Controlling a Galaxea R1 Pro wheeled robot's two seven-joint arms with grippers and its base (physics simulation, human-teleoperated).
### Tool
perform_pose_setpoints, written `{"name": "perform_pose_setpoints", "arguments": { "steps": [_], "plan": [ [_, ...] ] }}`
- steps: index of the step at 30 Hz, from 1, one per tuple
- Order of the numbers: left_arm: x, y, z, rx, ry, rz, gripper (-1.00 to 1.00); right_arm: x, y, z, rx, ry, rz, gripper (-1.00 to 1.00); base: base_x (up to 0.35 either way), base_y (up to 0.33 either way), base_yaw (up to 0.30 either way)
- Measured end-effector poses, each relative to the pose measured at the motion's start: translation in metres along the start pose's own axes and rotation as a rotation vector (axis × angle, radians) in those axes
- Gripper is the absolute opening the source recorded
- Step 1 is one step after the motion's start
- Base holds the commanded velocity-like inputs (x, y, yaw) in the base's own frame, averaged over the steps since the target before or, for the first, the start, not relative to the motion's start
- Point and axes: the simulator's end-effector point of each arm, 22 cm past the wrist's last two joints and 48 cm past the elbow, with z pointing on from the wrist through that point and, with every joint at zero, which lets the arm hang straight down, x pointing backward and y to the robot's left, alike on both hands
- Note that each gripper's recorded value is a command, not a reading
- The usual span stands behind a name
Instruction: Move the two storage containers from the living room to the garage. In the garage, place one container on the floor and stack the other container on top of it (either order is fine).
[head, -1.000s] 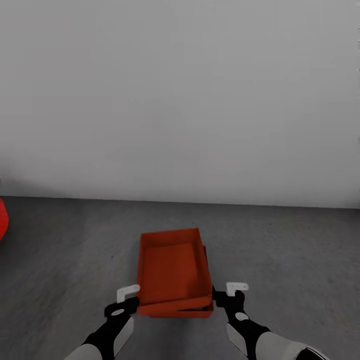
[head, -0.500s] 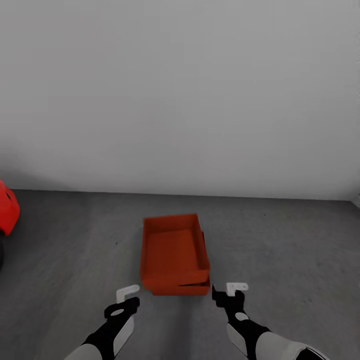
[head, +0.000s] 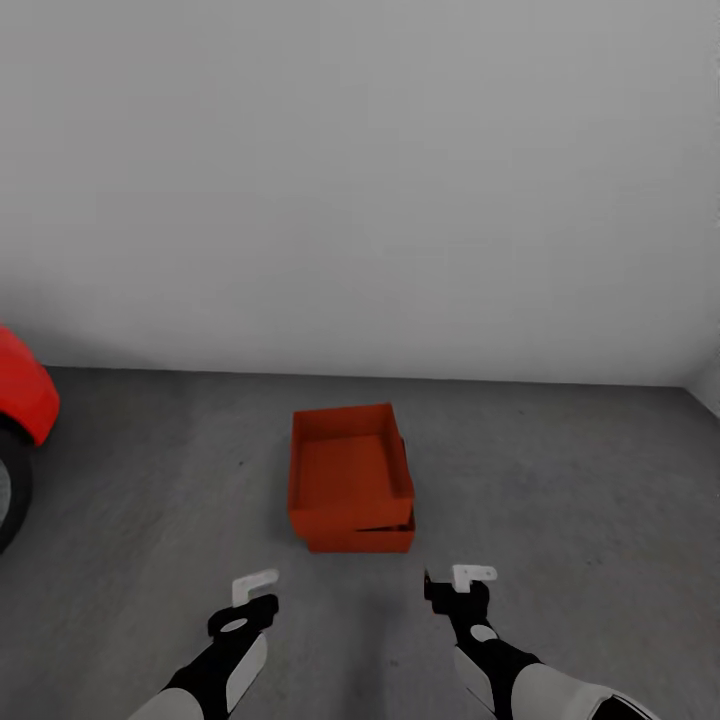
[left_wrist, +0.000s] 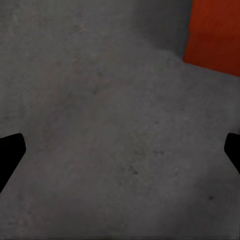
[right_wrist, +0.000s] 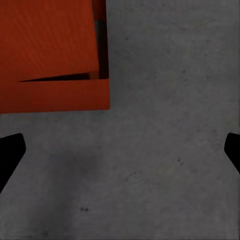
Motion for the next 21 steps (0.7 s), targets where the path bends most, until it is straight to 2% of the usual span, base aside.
{"name": "perform_pose_setpoints", "arguments": {
  "steps": [6,21],
  "plan": [
    [0.001,0.001,0.0,-0.002,0.0,0.001,1.0,0.0,0.0,0.0,0.0,-0.001,0.001,1.0,-0.242,0.0,0.0],
    [0.006,0.015,0.003,-0.021,0.011,0.005,1.0,0.0,0.0,0.0,0.0,-0.001,0.001,1.0,-0.018,0.0,0.0]
  ]
}}
